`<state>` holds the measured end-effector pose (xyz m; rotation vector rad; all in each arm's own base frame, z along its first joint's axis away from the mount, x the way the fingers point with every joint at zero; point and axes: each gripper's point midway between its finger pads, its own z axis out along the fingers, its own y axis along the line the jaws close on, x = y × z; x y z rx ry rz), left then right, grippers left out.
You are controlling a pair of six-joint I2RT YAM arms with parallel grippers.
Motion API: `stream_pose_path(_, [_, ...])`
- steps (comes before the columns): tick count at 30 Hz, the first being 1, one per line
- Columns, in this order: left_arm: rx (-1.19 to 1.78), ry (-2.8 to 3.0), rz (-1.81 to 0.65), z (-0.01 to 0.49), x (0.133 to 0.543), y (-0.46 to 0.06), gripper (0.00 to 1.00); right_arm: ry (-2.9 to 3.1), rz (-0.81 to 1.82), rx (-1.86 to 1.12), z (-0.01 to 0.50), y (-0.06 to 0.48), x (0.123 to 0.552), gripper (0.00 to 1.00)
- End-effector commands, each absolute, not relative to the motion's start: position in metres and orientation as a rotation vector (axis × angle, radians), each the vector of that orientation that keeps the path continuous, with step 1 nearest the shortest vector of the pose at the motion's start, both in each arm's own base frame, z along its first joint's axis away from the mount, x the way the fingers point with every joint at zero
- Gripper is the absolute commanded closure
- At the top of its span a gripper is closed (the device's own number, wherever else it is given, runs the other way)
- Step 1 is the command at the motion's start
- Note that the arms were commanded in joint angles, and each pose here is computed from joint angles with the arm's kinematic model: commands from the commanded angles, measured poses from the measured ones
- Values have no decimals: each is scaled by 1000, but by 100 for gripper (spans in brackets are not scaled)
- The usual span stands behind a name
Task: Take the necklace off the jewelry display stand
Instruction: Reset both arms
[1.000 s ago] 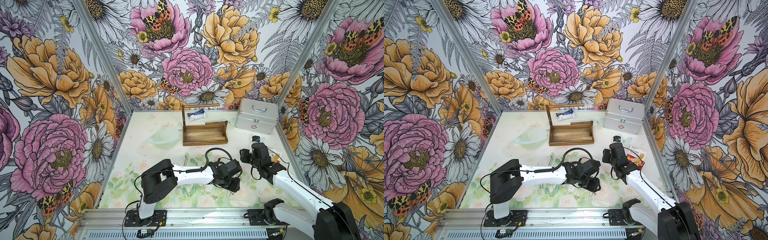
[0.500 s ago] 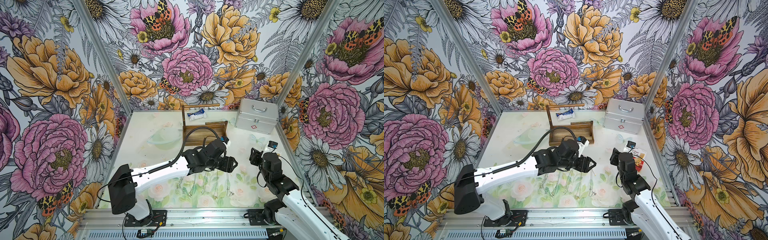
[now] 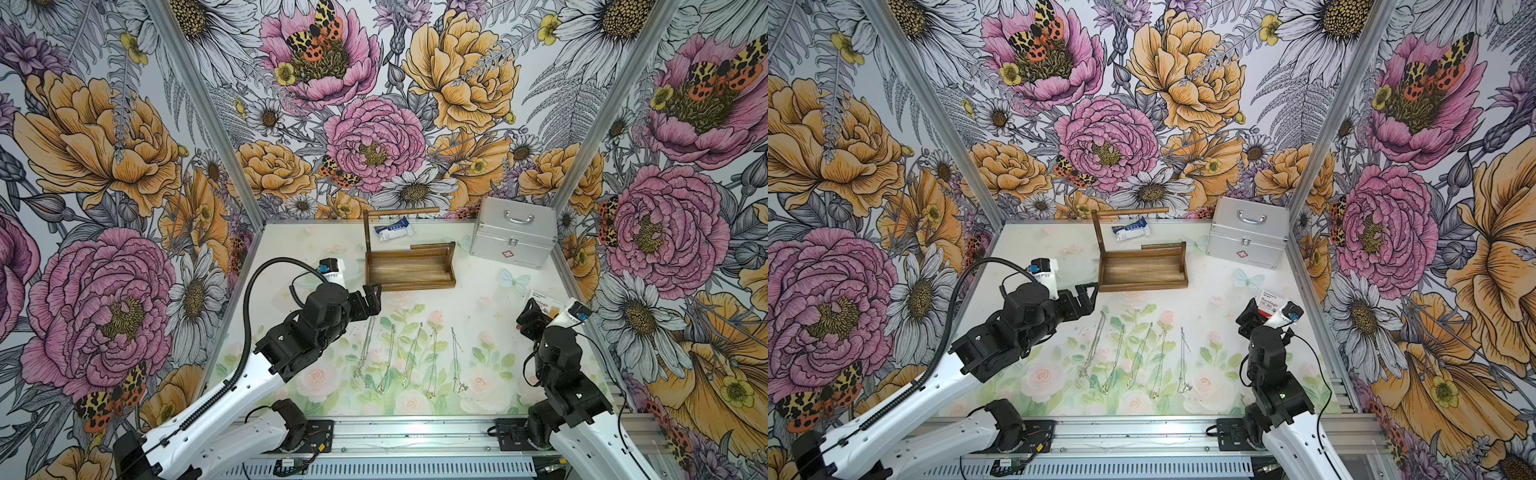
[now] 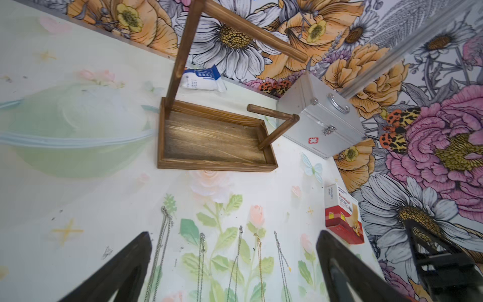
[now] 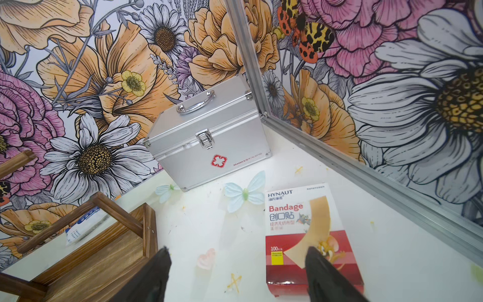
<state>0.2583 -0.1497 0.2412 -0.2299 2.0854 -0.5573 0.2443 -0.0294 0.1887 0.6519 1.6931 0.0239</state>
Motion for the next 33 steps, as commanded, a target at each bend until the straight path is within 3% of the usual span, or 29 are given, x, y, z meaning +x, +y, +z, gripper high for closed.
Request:
stream_pose_path(1, [-394, 2066, -470, 218, 254, -108, 1, 1676, -46, 711, 184, -43, 237, 1])
stream_pose_path(9, [-558, 2059, -496, 179, 239, -72, 1, 1669, -109, 763, 181, -53, 233, 0])
stream_pose_path(18, [-501, 1980, -428, 208, 241, -56, 1, 1679, -148, 792, 178, -58, 235, 0])
stream_pose_path(23, [-521, 1963, -392, 239, 265, -41, 1, 1700, -225, 821, 181, -64, 242, 0])
stream_pose_path(33, [-477, 1929, -328, 293, 339, -16, 1, 1783, -360, 703, 185, -55, 305, 0])
